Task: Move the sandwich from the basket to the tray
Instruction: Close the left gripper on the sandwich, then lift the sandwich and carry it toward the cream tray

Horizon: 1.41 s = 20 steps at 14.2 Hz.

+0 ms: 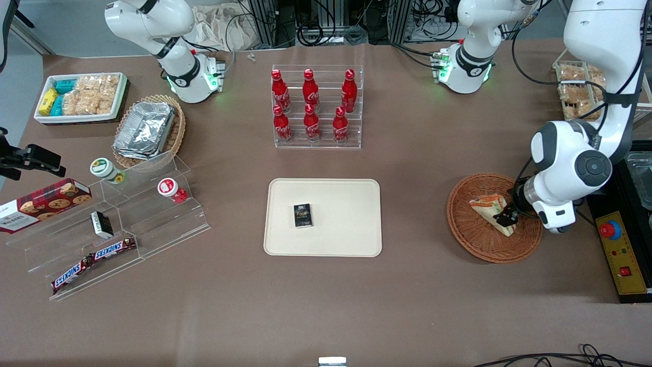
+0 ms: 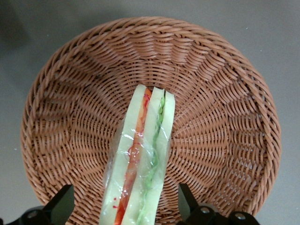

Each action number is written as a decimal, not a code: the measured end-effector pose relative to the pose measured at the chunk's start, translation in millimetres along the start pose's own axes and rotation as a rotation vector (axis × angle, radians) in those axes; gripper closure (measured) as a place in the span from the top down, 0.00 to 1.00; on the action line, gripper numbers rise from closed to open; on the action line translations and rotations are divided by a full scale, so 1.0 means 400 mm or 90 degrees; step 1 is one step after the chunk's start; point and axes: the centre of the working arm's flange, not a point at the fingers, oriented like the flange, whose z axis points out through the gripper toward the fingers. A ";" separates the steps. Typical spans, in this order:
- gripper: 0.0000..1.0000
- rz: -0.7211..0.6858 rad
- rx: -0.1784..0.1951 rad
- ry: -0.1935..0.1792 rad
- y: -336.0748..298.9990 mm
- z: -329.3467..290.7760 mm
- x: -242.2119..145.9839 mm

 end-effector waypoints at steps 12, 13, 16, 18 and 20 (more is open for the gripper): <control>0.70 -0.014 0.024 -0.026 -0.001 0.081 -0.010; 0.60 -0.013 0.023 -0.026 0.001 0.079 -0.011; 0.37 -0.001 0.036 -0.031 0.022 0.055 -0.023; 0.33 0.022 0.062 -0.040 0.064 -0.023 -0.028; 0.23 0.058 0.077 -0.045 0.125 -0.155 -0.045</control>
